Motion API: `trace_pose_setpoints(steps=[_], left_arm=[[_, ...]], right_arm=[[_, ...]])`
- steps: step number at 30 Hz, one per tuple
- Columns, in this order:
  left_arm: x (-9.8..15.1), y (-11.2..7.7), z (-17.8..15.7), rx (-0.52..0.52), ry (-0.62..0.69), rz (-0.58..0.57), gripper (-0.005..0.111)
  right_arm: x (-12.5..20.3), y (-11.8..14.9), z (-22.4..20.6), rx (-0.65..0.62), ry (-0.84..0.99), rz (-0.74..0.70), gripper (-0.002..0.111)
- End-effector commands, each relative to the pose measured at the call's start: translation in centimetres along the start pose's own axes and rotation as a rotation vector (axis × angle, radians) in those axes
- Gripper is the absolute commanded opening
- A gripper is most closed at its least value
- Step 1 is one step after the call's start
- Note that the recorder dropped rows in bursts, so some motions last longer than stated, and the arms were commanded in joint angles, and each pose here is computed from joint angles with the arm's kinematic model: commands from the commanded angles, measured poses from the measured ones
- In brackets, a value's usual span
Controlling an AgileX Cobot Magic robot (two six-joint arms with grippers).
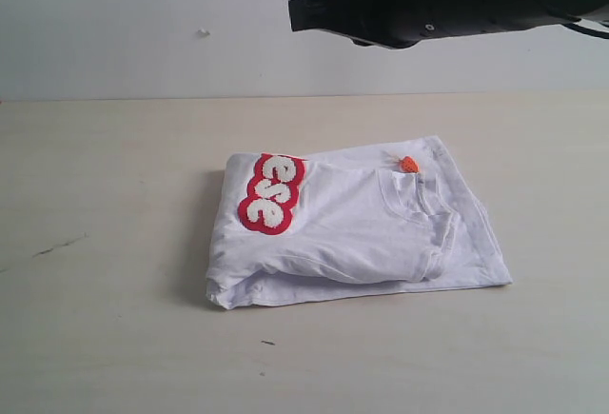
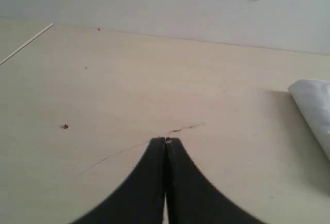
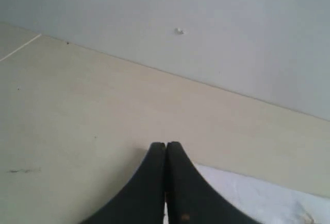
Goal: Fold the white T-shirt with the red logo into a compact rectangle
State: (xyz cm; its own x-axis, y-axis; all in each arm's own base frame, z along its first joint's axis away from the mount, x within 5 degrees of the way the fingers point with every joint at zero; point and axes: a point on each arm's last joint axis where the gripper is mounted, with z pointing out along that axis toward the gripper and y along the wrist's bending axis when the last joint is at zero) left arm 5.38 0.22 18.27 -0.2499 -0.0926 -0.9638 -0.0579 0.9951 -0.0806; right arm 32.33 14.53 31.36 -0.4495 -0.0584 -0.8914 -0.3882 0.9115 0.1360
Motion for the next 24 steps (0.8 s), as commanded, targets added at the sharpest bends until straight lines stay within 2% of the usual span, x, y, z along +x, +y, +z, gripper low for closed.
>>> trace_pose_setpoints(steps=[1, 9, 13, 17, 24], left_arm=[[0.0, 0.0, 0.0, 0.0, -0.009, -0.008, 0.0], [0.0, 0.0, 0.0, 0.0, -0.009, -0.008, 0.0], [0.0, 0.0, 0.0, 0.0, -0.009, -0.008, 0.0], [0.0, 0.0, 0.0, 0.0, -0.009, -0.008, 0.0], [0.0, 0.0, 0.0, 0.0, -0.009, -0.008, 0.0]], right_arm=[[0.8, -2.3, 0.4, 0.044, 0.106, 0.062, 0.0], [3.4, -12.7, 1.6, 0.231, 0.444, 0.265, 0.002], [5.3, -17.0, 1.7, 0.287, 0.515, 0.35, 0.023], [7.5, -18.4, 3.2, 0.285, 0.58, 0.394, 0.041], [11.4, -18.3, 6.8, 0.109, 0.644, 0.436, 0.051]])
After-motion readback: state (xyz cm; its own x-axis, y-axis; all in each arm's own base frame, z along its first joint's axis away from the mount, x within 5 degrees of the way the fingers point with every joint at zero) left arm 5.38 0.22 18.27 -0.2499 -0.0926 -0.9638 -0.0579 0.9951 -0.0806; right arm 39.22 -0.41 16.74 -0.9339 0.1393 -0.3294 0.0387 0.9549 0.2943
